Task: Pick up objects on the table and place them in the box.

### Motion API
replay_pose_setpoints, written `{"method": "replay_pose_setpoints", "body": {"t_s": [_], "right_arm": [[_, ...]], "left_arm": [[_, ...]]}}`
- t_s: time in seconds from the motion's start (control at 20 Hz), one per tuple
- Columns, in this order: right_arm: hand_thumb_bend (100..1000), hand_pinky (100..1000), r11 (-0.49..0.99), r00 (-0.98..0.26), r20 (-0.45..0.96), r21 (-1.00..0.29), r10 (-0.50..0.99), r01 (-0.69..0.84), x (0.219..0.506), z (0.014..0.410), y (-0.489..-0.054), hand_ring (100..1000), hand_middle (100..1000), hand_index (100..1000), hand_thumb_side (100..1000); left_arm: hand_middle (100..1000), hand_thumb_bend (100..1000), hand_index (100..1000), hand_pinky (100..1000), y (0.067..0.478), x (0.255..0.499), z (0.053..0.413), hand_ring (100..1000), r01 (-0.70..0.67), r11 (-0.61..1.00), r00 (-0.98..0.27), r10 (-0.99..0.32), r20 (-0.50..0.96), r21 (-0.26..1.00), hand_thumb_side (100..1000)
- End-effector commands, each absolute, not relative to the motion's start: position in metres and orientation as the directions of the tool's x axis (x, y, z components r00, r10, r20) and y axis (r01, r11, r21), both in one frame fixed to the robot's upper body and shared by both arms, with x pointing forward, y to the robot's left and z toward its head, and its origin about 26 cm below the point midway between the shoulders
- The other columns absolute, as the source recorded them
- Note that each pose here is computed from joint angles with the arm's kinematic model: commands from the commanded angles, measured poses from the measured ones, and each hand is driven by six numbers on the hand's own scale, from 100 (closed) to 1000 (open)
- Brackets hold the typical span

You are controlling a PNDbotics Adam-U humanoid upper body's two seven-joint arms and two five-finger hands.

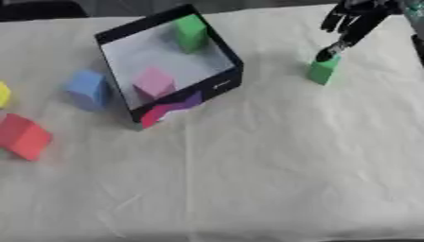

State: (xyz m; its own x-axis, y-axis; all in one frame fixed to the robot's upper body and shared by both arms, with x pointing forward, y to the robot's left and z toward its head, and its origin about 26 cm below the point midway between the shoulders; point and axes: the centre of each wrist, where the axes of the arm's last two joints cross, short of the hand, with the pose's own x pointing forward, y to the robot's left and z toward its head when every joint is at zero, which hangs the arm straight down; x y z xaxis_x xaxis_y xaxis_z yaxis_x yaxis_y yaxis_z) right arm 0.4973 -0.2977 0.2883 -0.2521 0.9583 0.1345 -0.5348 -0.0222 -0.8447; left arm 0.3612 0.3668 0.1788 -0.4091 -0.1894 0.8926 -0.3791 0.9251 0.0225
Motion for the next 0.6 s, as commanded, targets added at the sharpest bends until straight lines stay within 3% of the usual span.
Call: {"method": "replay_pose_setpoints", "body": {"t_s": [0.05, 0.6], "right_arm": [[634, 841, -0.008, -0.215, 0.119, -0.860, 0.969, -0.511, 0.495, 0.300, -0.313, 905, 854, 883, 401], [636, 841, 0.069, -0.107, 0.148, -0.846, 0.983, -0.529, 0.499, 0.274, -0.335, 909, 860, 884, 404]], "left_arm": [[794, 801, 816, 799, 0.370, 0.360, 0.189, 812, -0.381, 0.924, -0.431, -0.201, 0.880, 0.025, 661], [792, 801, 813, 797, 0.368, 0.361, 0.188, 812, -0.370, 0.929, -0.435, -0.186, 0.881, 0.013, 663]]}}
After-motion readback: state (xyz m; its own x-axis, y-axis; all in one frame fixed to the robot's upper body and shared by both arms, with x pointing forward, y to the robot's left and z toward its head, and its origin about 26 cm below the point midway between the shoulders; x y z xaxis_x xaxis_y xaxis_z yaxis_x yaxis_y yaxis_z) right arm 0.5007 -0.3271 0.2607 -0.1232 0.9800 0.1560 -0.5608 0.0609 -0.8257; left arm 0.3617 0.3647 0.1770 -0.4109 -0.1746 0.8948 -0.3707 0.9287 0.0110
